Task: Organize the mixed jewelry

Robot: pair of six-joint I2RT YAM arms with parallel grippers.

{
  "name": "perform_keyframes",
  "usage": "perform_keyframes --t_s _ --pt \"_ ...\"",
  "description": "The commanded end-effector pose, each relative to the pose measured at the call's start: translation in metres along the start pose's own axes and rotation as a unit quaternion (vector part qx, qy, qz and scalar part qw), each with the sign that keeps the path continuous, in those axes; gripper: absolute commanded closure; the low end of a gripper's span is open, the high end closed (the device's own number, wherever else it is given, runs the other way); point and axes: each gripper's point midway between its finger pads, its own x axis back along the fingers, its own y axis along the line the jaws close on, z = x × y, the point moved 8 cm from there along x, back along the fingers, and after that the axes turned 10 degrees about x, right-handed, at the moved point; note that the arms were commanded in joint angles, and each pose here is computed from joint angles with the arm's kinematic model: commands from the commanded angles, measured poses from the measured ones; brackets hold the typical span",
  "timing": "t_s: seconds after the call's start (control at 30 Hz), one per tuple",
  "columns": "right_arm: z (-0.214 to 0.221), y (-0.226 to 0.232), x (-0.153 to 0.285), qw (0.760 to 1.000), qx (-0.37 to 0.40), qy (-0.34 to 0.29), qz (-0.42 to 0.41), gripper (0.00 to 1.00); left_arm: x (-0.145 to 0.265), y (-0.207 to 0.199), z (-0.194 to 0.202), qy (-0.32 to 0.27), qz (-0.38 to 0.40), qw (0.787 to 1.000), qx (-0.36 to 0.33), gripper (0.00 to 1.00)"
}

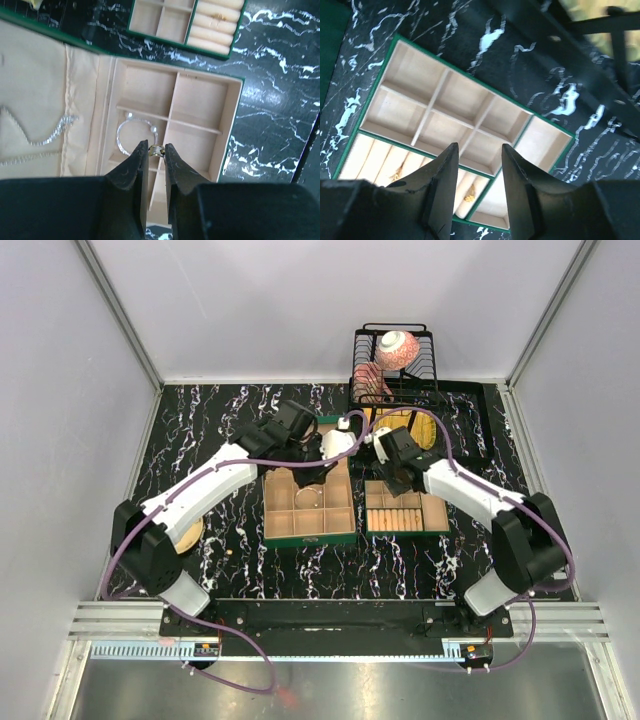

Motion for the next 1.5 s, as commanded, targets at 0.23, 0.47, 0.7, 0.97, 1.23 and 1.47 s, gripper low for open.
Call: perform_keyframes --t_s 0.23,0.47,0.7,0.97,1.23,1.47 --pt "0.014 -0.078 0.056 0.982 -0.133 -0.062 0.115 0.49 -0.046 -0.012 -0.07 -0.088 0.032 0.995 -0.014 1.0" --pt "0.043 -0.111 0.066 0.967 -0.208 -0.066 0.13 0.44 -0.094 -0.013 -0.086 -0.059 0.043 0.997 -0.034 1.0" --pt "0.064 -0.118 0.061 0.962 -0.238 -0.05 0.126 0.44 -0.137 -0.009 -0.083 -0.007 0.052 0.997 -0.057 1.0" --pt "0.067 -0.116 0.059 0.965 -0.236 -0.054 0.102 0.44 -0.182 0.006 -0.067 0.046 0.032 0.996 -0.068 1.0" --pt "0.064 -0.112 0.056 0.966 -0.238 -0.061 0.077 0.44 -0.206 0.016 -0.049 0.075 0.015 0.994 -0.074 1.0" --pt "0.066 -0.111 0.054 0.967 -0.237 -0.057 0.074 0.45 -0.211 0.017 -0.049 0.071 0.011 0.994 -0.077 1.0"
